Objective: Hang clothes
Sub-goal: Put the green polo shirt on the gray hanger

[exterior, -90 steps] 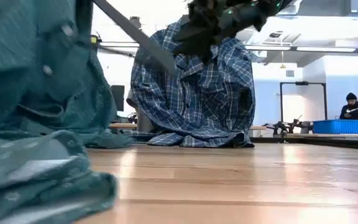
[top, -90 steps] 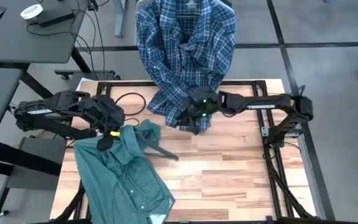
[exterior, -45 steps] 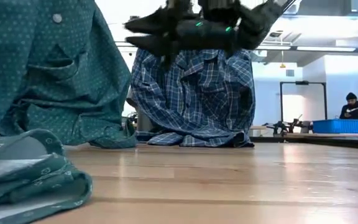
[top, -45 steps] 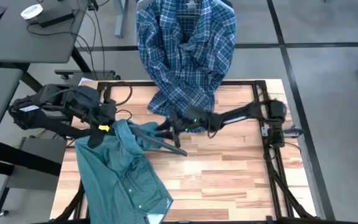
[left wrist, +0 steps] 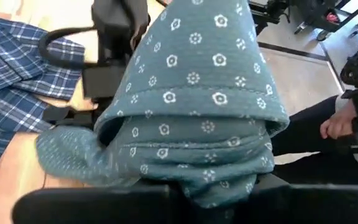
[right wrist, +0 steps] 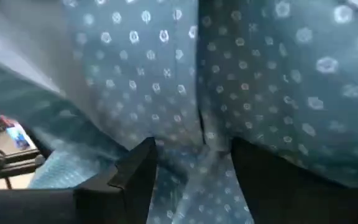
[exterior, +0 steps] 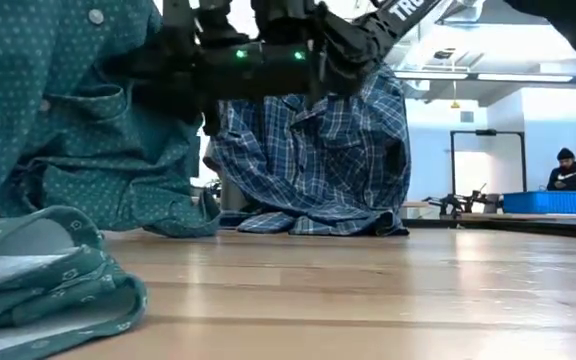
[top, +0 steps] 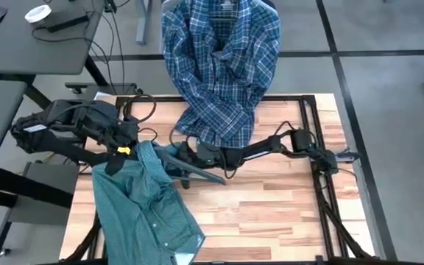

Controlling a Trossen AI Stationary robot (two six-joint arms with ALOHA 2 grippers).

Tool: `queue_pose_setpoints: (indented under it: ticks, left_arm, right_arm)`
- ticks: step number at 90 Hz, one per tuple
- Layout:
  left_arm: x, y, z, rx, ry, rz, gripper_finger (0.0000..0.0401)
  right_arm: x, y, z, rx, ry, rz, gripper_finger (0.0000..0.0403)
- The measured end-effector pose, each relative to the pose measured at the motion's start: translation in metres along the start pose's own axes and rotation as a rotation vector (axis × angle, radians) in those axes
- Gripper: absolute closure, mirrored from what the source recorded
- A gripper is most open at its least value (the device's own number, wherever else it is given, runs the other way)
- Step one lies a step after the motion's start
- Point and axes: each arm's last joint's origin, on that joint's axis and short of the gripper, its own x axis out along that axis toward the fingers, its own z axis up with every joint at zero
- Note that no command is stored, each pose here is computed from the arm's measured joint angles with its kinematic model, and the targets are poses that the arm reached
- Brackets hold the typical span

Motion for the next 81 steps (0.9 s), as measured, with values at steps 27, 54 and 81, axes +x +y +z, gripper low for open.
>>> queue_pose_setpoints:
  ticks: [27, 54, 81]
  left_arm:
    - [0.000, 0.000, 0.000, -0.007, -0.002, -0.004, 0.0376]
    - [0.000, 0.000, 0.001, -0.007, -0.012, -0.006, 0.0376]
    - [-0.001, 0.000, -0.001, -0.013, 0.004, -0.008, 0.0376]
  right_arm:
    - [-0.005, -0.011, 0.032, -0.014, -0.125, -0.012, 0.0193]
    - [-0.004, -0.009, 0.041, -0.017, -0.181, 0.001, 0.0202]
    - [-0.017, -0.007, 0.068, 0.030, -0.083, 0.112, 0.0210]
